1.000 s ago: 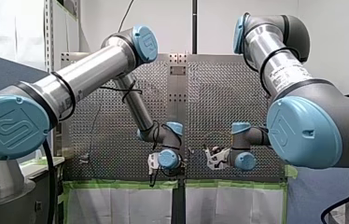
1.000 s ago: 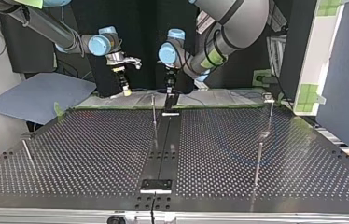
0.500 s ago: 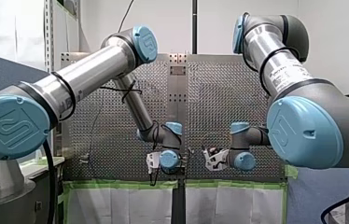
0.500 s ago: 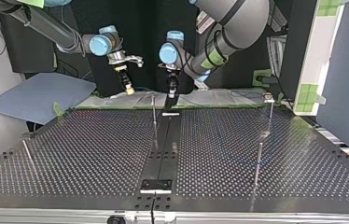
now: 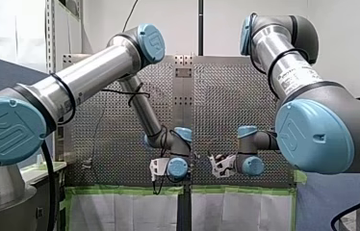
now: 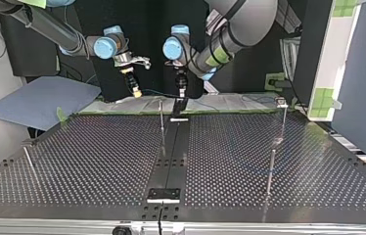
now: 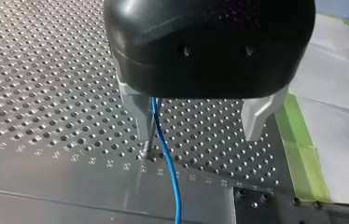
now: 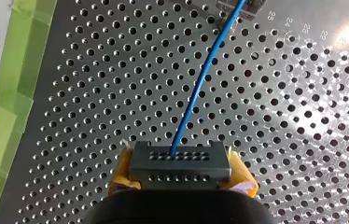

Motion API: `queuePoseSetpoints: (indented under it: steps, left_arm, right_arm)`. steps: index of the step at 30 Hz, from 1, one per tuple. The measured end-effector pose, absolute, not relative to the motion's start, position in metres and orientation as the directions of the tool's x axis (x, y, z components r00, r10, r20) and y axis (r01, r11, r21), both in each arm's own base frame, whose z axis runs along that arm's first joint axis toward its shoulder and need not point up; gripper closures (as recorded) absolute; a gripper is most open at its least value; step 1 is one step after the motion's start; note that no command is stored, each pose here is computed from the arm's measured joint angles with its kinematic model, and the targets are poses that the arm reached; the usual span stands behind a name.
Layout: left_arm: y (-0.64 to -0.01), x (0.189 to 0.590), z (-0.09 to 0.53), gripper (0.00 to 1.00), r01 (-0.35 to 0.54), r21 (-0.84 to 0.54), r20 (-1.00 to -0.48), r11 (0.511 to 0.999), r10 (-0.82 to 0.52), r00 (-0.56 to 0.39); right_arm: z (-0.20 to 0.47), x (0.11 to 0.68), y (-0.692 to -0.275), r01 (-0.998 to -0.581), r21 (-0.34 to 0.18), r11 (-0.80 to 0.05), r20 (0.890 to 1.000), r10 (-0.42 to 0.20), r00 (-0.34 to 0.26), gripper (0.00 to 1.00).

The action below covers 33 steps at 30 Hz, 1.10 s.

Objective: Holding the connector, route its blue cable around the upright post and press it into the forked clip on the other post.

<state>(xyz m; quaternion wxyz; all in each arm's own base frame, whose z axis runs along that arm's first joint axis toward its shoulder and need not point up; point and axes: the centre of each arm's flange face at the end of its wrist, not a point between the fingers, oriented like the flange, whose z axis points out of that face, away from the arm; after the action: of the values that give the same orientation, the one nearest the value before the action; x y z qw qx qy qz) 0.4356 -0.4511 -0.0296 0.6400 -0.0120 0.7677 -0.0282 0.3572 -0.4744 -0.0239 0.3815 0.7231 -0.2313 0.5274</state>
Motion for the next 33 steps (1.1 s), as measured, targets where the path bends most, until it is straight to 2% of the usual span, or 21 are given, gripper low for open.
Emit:
queuePoseSetpoints:
  steps: [7, 14, 23, 33]
  left_arm:
    - [-0.455, 0.422, -0.026, 0.0, 0.028, -0.077, -0.984, 0.997, -0.071, -0.161]
    - [-0.454, 0.407, -0.029, 0.0, 0.086, -0.111, -0.983, 0.99, -0.097, -0.156]
    - [-0.469, 0.428, -0.017, 0.0, 0.159, -0.233, -0.97, 0.959, -0.217, -0.108]
    - [-0.475, 0.44, -0.013, 0.0, 0.226, -0.248, -0.966, 0.942, -0.225, -0.124]
  right_arm:
    - [-0.024, 0.357, -0.474, -0.736, 0.307, -0.603, 0.939, 0.066, 0.337, 1.0]
    - [-0.024, 0.359, -0.472, -0.73, 0.31, -0.61, 0.938, 0.069, 0.34, 1.0]
    - [-0.025, 0.364, -0.466, -0.693, 0.323, -0.644, 0.931, 0.083, 0.356, 1.0]
    - [-0.026, 0.365, -0.464, -0.667, 0.323, -0.671, 0.93, 0.094, 0.355, 1.0]
